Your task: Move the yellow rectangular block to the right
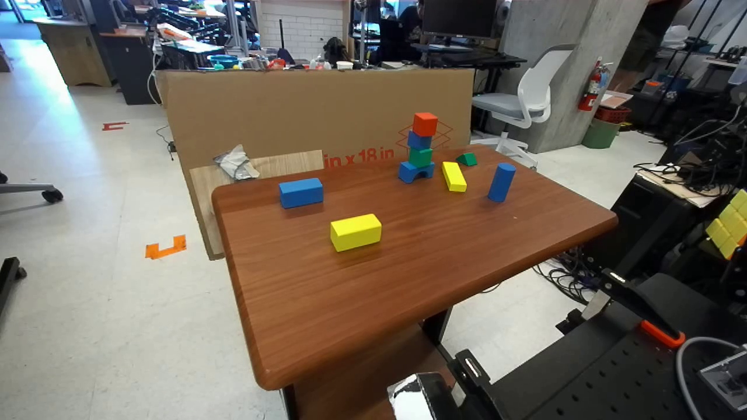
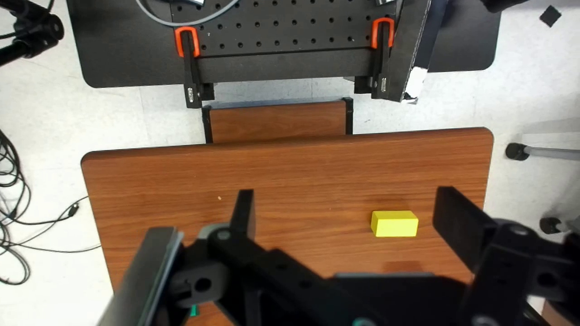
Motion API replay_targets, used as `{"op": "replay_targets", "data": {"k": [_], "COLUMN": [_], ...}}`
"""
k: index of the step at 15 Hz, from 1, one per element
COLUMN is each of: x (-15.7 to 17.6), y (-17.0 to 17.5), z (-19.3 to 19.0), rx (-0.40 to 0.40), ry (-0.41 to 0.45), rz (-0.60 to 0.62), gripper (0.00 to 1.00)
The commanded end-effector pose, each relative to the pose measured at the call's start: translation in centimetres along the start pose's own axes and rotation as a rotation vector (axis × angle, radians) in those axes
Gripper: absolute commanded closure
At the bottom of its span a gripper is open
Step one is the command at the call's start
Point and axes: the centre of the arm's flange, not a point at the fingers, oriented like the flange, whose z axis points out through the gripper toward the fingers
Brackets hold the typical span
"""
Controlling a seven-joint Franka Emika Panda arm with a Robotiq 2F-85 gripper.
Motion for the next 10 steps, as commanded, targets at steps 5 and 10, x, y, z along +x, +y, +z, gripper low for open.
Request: {"op": "replay_targets", "data": {"k": [5,10], "x": [-0.9,0.8], "y": [-4.0,-5.9], "z": [8.0,13.4], "rx": [0.026,-0.003], "ry": [0.093,0.115], "rz": [-0.007,0.012], "gripper": [0.00,0.00]}}
